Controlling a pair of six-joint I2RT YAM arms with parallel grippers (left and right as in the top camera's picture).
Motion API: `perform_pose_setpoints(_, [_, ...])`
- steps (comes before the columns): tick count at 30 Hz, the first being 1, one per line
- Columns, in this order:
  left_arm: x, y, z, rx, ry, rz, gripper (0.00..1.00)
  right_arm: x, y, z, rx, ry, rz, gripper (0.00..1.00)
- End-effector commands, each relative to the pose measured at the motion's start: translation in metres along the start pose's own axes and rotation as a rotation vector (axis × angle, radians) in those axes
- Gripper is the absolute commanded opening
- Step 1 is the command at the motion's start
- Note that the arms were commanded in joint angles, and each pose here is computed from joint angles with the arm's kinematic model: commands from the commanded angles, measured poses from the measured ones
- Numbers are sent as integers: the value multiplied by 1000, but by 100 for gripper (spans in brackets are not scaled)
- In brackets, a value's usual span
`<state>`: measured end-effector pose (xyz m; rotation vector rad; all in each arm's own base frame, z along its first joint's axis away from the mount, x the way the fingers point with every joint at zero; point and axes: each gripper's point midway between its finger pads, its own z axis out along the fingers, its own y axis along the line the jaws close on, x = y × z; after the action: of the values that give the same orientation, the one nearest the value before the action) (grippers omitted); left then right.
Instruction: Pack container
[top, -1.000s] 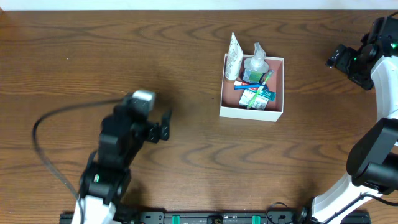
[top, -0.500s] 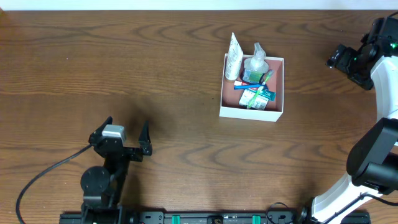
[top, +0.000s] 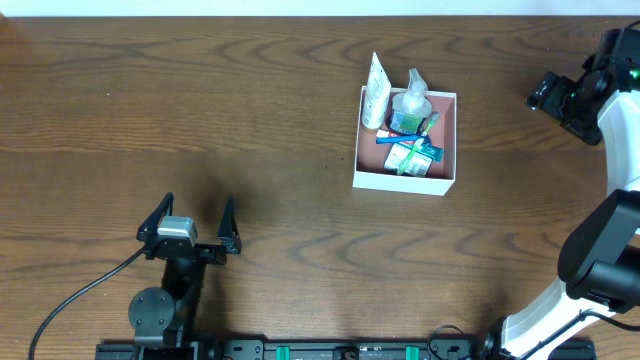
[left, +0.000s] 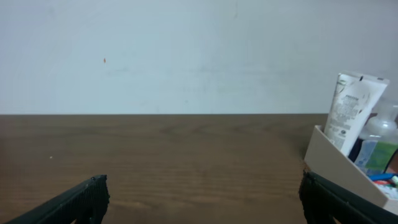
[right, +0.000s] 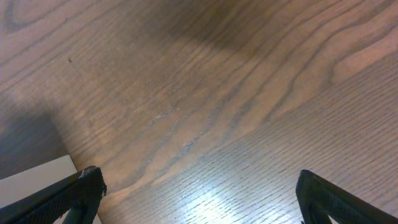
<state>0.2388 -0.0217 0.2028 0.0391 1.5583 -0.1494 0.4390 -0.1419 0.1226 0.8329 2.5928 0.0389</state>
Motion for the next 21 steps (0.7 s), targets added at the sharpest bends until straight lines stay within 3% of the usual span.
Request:
perform_pose_setpoints(1, [2, 0, 0, 7, -1, -4, 98, 0, -5, 1, 8, 2, 18, 99])
perform_pose_setpoints(13, [61, 7, 3, -14, 149, -8, 98, 0, -5, 1, 8, 2, 18, 99])
perform_pose_setpoints(21, [62, 7, 3, -15, 152, -8, 98, 0, -5, 1, 8, 2, 18, 99])
